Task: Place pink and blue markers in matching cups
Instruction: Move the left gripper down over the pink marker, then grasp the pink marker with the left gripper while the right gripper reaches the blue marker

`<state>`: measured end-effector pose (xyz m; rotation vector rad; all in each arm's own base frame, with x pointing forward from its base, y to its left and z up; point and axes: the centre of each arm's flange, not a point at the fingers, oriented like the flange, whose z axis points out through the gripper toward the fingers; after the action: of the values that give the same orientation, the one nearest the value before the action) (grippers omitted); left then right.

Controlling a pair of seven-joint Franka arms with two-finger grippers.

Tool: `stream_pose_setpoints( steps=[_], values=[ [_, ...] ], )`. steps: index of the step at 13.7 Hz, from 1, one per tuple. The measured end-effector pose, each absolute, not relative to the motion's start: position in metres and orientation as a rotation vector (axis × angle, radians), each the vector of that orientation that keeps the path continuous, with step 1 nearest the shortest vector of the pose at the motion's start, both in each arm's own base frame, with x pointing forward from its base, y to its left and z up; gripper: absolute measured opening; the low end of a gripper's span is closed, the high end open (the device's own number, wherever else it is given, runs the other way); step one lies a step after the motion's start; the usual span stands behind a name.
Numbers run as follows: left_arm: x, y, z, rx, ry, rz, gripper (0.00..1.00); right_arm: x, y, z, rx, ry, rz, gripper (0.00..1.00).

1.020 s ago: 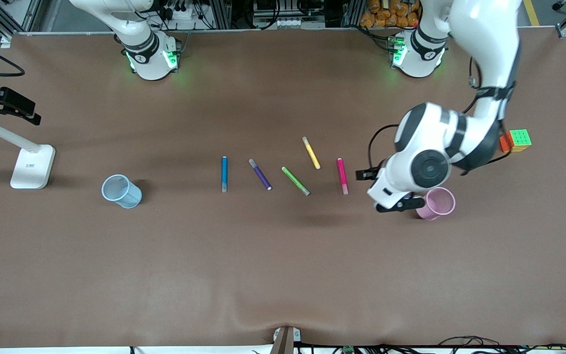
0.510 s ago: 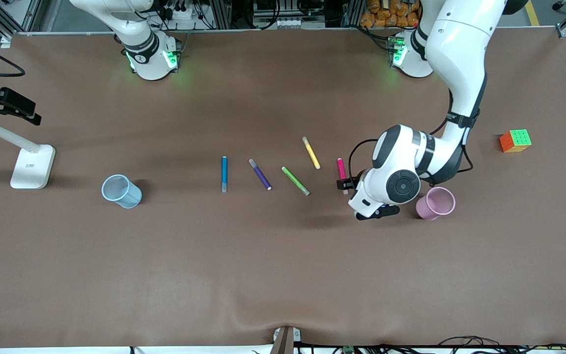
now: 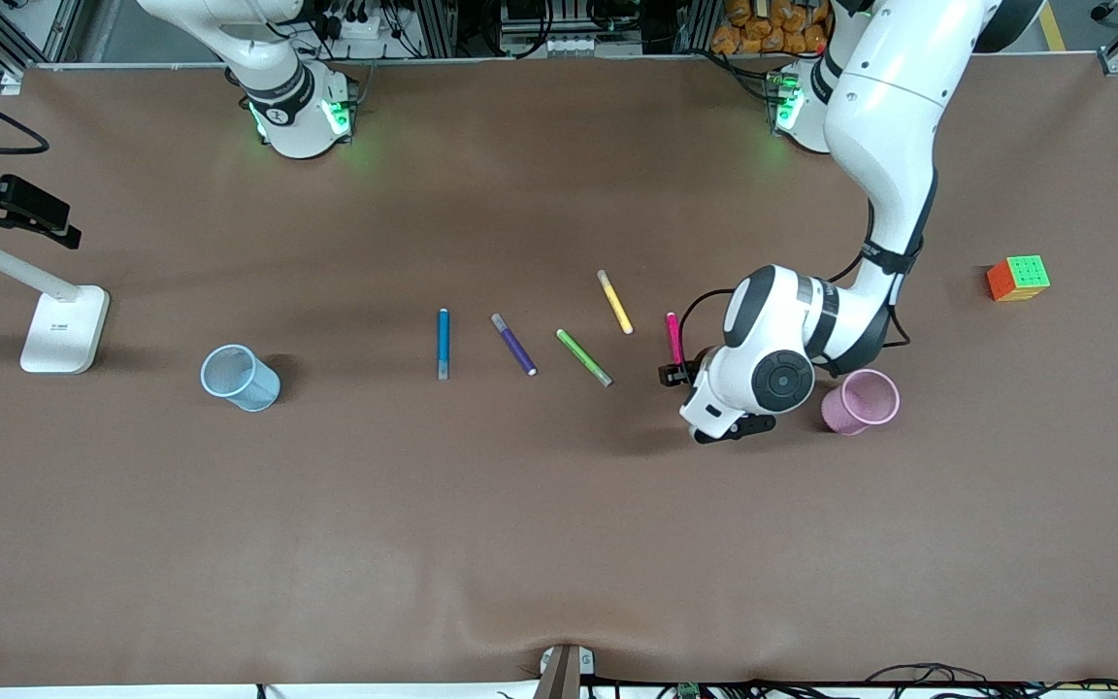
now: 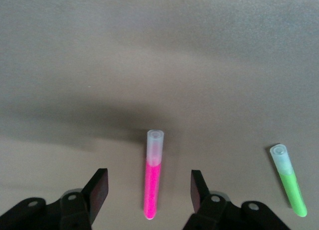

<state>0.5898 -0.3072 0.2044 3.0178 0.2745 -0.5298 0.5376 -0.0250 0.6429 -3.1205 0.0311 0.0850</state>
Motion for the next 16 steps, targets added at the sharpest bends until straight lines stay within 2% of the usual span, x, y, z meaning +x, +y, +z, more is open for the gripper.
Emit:
stream_pose_setpoints(
  steps=[1,2,7,8,10,16],
  values=[
    [0.588,-0.311,0.2,3.019,0.269,-0.528,0.73,0.538,-0.025,0.642,-3.12,0.032,0.087,1.0],
    [0.587,-0.313,0.196,3.02,0.264,-0.527,0.67,0.539,-0.025,0.64,-3.12,0.031,0.092,1.0],
    [0.585,-0.314,0.187,3.023,0.264,-0.539,0.63,0.543,-0.024,0.635,-3.12,0.027,0.104,1.0],
    [0.585,-0.314,0.187,3.023,0.264,-0.539,0.59,0.543,-0.023,0.635,-3.12,0.026,0.098,1.0],
    [0.585,-0.314,0.187,3.023,0.264,-0.539,0.56,0.545,-0.021,0.637,-3.115,0.021,0.074,1.0],
    [0.584,-0.314,0.186,3.024,0.262,-0.544,0.56,0.564,0.034,0.613,-3.069,0.087,0.086,1.0]
  ],
)
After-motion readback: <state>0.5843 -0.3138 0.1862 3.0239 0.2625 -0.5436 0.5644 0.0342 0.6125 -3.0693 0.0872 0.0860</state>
